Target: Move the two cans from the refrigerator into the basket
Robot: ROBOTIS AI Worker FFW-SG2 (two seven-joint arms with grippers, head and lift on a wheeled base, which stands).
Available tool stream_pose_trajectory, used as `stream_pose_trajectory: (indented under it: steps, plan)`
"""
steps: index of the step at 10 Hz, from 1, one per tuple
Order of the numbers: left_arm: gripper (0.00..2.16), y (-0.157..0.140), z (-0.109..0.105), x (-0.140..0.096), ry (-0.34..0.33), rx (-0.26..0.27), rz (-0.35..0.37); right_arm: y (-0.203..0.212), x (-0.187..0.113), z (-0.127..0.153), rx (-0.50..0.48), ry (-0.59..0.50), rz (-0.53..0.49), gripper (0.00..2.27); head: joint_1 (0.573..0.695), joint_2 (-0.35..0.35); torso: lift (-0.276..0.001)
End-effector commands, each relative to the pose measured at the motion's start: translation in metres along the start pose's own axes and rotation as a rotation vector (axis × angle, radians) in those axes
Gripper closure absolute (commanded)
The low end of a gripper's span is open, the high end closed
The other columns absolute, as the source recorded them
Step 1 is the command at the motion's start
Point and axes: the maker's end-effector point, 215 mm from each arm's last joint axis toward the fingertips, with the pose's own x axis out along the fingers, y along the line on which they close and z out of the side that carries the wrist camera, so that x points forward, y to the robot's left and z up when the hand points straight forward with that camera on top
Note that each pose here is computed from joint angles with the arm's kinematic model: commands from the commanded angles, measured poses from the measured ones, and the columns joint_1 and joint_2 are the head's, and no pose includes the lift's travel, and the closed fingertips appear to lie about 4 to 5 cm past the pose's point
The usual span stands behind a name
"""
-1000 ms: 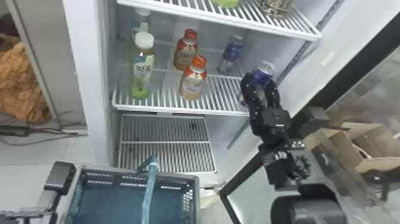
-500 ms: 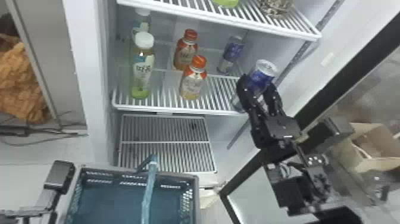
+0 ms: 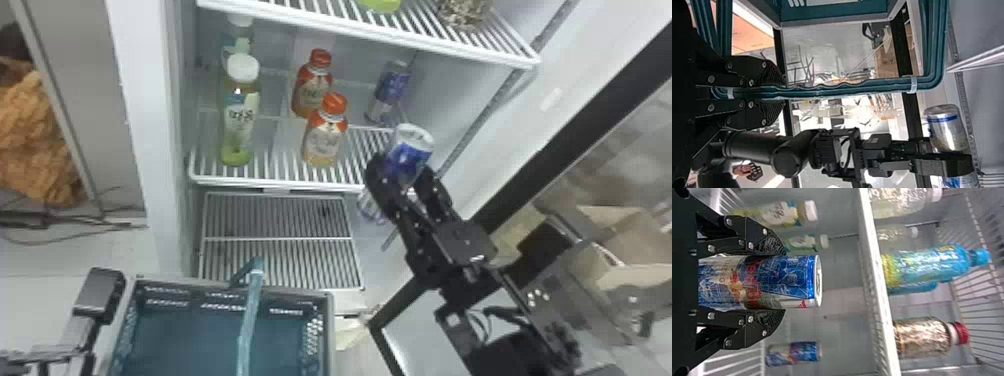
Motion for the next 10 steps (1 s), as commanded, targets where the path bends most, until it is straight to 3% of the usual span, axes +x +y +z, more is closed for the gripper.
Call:
stream_pose_trajectory:
  steps: [1, 5, 10]
  plan:
    - [1.21, 0.001, -0.003, -0.001, 0.007, -0.009, 0.001, 0.012, -0.011, -0.012, 0.034, 0.06, 0.017, 0.71, 0.695, -0.35, -0.266]
    - [1.21, 0.001, -0.002, -0.001, 0.007, -0.007, 0.005, 0.047, -0.03, -0.049, 0.111, 0.223, 0.091, 0.71, 0.695, -0.35, -0.266]
    - [1.21, 0.002, -0.004, -0.002, 0.011, -0.008, 0.006, 0.071, -0.057, -0.089, 0.124, 0.455, 0.141, 0.71, 0.695, -0.35, -0.266]
